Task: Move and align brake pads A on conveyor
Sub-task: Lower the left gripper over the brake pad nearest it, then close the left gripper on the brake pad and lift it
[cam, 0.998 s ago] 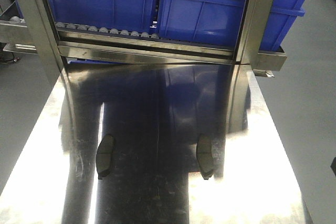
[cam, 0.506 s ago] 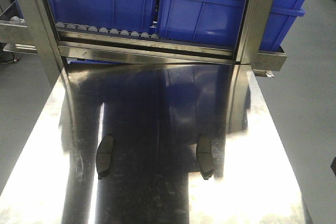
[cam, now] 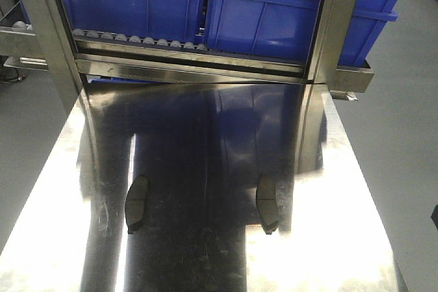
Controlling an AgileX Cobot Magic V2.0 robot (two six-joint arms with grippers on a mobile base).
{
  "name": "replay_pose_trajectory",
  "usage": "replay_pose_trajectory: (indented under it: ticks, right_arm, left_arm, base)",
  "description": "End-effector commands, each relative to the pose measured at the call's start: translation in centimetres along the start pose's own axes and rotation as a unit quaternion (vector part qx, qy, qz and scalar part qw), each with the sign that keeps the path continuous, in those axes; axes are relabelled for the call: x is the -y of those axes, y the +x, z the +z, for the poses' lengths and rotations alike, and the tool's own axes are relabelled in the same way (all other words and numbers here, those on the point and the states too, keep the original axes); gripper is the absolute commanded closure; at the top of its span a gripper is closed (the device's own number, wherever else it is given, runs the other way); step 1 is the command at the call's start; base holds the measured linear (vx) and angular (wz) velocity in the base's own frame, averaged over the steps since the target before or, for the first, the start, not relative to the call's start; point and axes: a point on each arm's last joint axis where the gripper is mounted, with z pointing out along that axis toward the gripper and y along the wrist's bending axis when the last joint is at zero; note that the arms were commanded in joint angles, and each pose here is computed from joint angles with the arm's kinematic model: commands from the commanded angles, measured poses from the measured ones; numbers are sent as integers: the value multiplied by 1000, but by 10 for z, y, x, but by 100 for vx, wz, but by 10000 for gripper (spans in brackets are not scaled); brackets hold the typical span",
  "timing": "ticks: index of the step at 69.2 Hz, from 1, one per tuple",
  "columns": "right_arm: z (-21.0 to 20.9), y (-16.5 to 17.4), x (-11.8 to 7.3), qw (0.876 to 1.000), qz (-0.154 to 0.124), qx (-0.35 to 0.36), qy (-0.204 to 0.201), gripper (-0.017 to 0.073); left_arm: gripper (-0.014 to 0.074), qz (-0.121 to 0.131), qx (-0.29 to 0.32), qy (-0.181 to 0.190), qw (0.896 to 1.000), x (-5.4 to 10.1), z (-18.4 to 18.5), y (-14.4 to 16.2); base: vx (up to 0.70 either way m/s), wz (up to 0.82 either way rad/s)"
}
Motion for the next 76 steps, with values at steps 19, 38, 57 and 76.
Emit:
replay_pose_trajectory:
  ticks: [19,38,57,76]
  right_arm:
    - [-1,-13,3,999,-3,37,14,86]
    - [-1,-13,3,999,-3,37,14,86]
    - [-1,-13,3,999,-3,37,14,86]
    - [-1,-13,3,999,-3,37,14,86]
  left_arm:
    - [60,14,-139,-16,990,22,90,-49]
    - [60,7,-194,13,981,48,138,-76]
    - [90,44,-229,44,971,99,174,-76]
    - [130,39,-270,34,962,117,206,-67]
  base:
    - [0,0]
    - [0,0]
    - [0,0]
    - [0,0]
